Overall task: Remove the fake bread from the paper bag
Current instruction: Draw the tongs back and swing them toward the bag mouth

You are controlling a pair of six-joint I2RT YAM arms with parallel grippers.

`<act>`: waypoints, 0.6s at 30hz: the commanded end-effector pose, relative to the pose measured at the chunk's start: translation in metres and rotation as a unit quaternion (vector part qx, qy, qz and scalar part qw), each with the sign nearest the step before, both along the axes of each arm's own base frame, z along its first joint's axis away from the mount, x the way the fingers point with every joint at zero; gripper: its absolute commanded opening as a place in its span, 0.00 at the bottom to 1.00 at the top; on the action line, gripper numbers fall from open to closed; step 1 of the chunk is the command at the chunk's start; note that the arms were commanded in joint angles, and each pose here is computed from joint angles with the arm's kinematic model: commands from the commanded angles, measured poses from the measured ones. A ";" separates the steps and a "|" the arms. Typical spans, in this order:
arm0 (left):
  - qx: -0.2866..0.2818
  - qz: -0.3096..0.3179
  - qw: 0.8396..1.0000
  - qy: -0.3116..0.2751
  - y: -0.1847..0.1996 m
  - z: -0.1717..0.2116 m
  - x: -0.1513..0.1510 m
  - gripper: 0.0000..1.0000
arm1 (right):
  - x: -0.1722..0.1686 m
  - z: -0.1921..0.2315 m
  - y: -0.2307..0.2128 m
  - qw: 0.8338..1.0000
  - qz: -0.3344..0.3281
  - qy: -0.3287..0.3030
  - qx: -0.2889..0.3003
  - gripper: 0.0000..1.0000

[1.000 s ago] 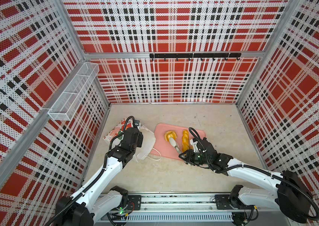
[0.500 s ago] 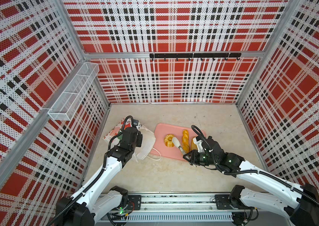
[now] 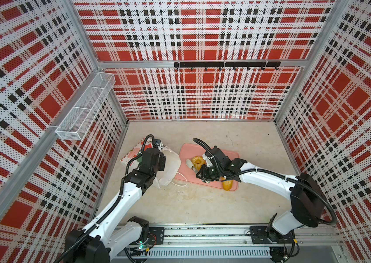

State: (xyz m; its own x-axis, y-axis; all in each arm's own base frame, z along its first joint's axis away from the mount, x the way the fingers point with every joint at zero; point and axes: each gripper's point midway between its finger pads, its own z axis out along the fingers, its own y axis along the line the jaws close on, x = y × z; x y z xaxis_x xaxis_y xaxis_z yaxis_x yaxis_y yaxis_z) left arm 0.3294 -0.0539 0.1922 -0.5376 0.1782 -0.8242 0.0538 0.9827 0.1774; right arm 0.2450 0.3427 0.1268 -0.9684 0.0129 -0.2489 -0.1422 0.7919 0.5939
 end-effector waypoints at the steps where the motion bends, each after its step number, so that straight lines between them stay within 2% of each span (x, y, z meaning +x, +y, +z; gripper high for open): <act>1: -0.021 0.011 1.000 -0.021 0.002 0.015 -0.001 0.00 | 0.007 0.004 -0.011 0.999 -0.011 -0.023 -0.038 0.00; 5: -0.028 -0.001 0.999 -0.022 -0.003 0.016 -0.001 0.00 | 0.008 -0.002 -0.040 0.994 -0.033 -0.035 -0.101 0.00; 9: -0.029 -0.016 0.999 -0.012 -0.008 0.015 0.000 0.00 | 0.007 0.000 -0.055 0.991 -0.045 -0.042 -0.117 0.00; 13: -0.031 -0.019 0.999 -0.019 -0.009 0.017 -0.001 0.00 | 0.002 0.008 -0.062 0.992 -0.043 -0.050 -0.111 0.00; 18: -0.010 -0.034 0.999 -0.013 -0.012 0.019 -0.008 0.00 | -0.016 0.036 -0.059 0.995 -0.014 -0.063 -0.070 0.00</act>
State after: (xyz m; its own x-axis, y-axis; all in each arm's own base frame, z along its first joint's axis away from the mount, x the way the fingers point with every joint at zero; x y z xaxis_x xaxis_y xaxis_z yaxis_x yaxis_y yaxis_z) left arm 0.3242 -0.0616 0.1937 -0.5344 0.1928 -0.8230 0.1003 0.9812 0.1647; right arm 0.2366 0.2820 0.1385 -0.9462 0.0147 -0.3233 -0.1289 0.8992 0.4181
